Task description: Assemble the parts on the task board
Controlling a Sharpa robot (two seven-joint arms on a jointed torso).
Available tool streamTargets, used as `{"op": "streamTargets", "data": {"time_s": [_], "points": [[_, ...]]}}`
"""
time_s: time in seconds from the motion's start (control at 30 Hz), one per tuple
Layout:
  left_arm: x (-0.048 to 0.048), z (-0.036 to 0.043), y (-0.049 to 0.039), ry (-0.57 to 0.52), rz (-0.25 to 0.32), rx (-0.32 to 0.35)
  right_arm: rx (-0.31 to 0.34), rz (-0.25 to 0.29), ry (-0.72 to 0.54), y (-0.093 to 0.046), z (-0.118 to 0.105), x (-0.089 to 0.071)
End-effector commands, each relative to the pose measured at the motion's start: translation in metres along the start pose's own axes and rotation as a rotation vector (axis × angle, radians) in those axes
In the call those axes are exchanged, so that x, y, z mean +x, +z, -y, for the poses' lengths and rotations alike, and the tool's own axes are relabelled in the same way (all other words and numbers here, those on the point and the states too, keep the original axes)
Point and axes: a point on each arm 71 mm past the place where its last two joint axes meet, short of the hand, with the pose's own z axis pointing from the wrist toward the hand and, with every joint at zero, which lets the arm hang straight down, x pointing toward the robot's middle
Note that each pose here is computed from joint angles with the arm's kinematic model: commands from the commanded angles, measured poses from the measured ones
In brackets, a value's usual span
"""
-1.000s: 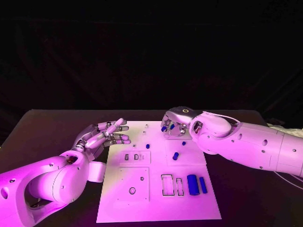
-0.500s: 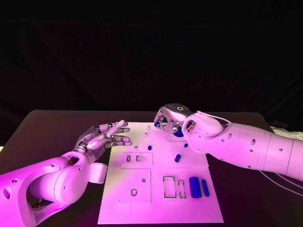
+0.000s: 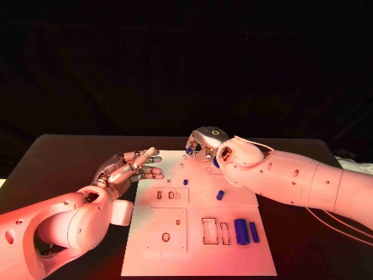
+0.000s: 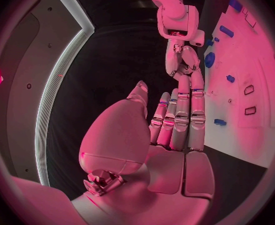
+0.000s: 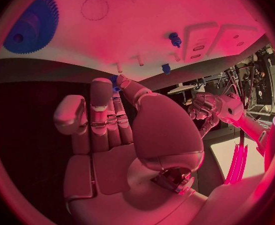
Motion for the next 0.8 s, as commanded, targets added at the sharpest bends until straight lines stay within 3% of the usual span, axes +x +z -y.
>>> {"op": "streamTargets", "data": {"time_s": [0.03,0.8], "points": [[0.0038,0.0017,0.0003,-0.012,-0.025,0.005,0.007,-0.026,-0.013,0.003,-0.002,0.003],[0.0053,0.0048,0.0008,-0.017,-0.036,0.009,0.030,-0.101,-0.032,0.014,-0.011,0.017]]}}
